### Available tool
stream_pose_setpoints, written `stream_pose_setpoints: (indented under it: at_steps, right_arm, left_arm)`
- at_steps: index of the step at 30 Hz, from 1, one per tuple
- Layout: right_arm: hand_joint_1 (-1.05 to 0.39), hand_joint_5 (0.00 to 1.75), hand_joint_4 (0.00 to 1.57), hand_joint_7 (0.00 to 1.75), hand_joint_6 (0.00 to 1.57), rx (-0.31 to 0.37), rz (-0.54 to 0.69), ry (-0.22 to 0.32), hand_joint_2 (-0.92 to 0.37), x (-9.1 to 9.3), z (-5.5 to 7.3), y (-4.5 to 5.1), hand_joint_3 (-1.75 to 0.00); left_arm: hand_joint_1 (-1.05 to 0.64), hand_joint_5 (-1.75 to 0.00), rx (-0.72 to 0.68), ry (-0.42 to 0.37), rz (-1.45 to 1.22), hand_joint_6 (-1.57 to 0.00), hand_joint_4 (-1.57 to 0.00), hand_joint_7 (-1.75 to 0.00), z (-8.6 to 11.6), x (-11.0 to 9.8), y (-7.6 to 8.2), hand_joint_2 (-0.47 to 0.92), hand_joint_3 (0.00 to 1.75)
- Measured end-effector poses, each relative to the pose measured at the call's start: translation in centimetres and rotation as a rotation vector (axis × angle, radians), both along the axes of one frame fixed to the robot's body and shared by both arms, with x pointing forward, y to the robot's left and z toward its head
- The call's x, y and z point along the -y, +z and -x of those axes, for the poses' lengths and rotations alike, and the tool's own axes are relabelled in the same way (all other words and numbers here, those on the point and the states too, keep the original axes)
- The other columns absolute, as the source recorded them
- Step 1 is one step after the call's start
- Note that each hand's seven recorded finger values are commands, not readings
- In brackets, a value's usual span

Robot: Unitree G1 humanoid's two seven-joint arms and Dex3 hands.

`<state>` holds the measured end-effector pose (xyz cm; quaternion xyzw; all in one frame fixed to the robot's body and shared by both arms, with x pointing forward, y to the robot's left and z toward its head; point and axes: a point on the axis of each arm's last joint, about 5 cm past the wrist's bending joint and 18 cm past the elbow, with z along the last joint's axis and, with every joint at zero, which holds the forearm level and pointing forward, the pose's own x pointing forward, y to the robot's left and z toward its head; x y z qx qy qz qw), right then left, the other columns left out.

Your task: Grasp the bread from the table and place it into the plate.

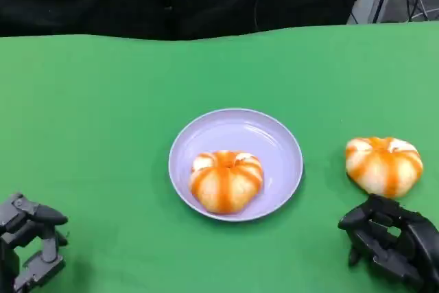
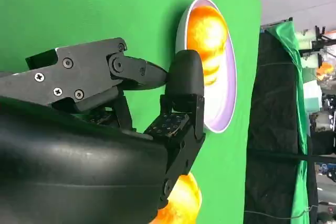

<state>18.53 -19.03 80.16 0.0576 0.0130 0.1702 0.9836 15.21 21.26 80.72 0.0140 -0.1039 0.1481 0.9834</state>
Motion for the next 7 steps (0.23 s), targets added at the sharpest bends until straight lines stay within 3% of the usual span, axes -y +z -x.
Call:
stream_pose_setpoints:
  at_steps: [7]
  right_arm:
    - [-0.25, 1.75, 0.65, 1.14, 0.74, -0.001, 0.006, -0.003, -0.92, 0.26, 0.0, 0.03, -0.47]
  left_arm:
    - [0.03, -1.61, 0.009, -0.004, -0.001, -0.85, -0.84, -1.34, -0.09, 0.18, 0.05, 0.58, 1.1]
